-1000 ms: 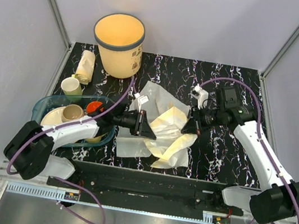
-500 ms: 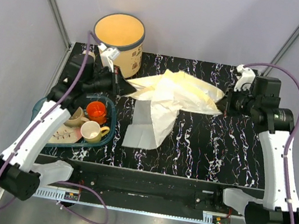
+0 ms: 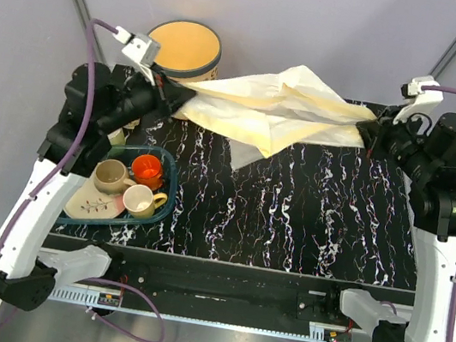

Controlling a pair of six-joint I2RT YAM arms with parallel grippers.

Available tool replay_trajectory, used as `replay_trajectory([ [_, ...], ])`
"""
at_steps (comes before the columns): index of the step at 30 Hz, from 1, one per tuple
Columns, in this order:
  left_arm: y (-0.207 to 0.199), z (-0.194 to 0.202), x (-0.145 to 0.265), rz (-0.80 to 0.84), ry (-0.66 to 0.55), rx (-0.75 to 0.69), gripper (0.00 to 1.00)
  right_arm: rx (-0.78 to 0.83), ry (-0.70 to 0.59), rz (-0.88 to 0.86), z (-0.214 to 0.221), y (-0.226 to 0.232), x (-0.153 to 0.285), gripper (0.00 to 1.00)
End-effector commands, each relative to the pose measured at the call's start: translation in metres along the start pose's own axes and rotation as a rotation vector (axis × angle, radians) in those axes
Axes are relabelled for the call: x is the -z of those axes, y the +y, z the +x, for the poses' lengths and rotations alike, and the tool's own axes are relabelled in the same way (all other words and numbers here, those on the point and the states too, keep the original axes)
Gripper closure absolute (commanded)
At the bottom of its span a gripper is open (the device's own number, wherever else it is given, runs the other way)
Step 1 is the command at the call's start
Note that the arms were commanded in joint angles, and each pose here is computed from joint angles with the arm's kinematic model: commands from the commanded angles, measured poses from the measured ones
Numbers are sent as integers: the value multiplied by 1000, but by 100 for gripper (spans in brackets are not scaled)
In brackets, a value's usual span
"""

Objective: Put the trash bags into the trash bin
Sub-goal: Unfold the trash bag at the center of the board.

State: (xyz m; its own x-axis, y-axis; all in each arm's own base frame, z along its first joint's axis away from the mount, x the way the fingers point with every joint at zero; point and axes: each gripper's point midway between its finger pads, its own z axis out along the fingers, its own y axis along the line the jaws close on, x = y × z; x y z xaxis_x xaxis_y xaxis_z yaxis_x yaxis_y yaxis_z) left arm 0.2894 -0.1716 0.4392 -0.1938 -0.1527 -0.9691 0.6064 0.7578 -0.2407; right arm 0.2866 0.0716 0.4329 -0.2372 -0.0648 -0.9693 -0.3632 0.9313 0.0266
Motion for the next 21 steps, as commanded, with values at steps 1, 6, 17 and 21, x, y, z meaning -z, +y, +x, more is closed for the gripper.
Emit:
replay_trajectory([
  [1,-58,34,-38,195,84,55,100,-83,86,-265,22,56,-27,100],
  [6,-60,192,-67,241,541,234,100,-119,421,-390,153,95,-75,100],
  [17,-128,-163,30,440,-357,-185,100,123,-399,-336,-145,95,63,100],
  [21,-103,-92,-10,359,-229,-83,100,71,-305,-350,-102,95,32,100],
])
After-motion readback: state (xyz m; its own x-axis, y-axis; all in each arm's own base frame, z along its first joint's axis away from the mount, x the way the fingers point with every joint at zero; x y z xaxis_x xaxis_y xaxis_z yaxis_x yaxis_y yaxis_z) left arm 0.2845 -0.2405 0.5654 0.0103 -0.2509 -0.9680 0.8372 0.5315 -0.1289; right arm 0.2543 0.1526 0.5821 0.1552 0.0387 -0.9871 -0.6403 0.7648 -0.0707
